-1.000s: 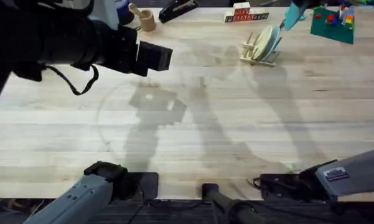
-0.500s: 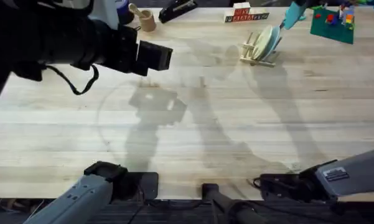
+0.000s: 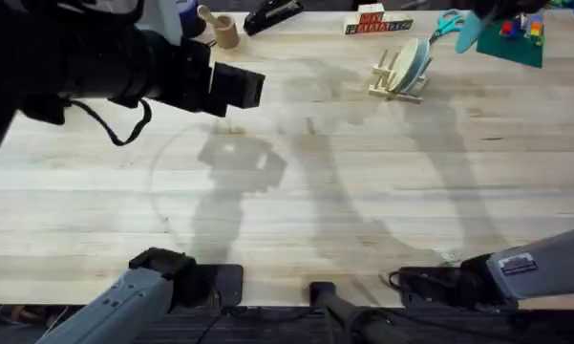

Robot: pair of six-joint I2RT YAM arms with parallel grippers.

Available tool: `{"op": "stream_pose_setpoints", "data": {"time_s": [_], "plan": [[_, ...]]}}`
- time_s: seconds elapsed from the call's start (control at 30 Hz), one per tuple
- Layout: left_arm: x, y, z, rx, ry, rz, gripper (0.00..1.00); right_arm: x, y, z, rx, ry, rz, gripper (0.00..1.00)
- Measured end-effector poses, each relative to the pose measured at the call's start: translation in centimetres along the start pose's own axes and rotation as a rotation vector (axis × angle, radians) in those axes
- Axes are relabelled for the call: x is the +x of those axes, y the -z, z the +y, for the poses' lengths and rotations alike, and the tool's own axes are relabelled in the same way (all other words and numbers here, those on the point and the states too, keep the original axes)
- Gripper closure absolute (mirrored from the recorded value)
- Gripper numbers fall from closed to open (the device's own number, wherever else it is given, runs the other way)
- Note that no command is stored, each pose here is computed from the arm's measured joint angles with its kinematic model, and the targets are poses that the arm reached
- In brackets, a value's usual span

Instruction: Pick up the plates from the table one by one and place each into a slot on the dish rack.

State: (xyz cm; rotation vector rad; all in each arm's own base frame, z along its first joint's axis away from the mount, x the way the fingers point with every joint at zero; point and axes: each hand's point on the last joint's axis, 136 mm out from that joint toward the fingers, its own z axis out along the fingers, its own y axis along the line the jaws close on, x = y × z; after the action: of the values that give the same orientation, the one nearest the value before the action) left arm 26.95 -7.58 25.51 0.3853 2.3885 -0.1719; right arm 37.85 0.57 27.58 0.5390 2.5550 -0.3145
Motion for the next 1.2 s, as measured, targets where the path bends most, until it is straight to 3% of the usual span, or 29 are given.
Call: {"op": "stream_pose_setpoints", "data": {"time_s": [0.73,1.2], "plan": [[0.0,0.0,0.0,0.000,0.000,0.000,0.005,-0.2,-1.6,-1.9,-0.075,0.001,0.086,0.971],[0.0,0.0,0.0,0.000,0.000,0.000,0.006,0.3,-6.6,-0.1,-0.072,0.047,0.190,0.970]]}}
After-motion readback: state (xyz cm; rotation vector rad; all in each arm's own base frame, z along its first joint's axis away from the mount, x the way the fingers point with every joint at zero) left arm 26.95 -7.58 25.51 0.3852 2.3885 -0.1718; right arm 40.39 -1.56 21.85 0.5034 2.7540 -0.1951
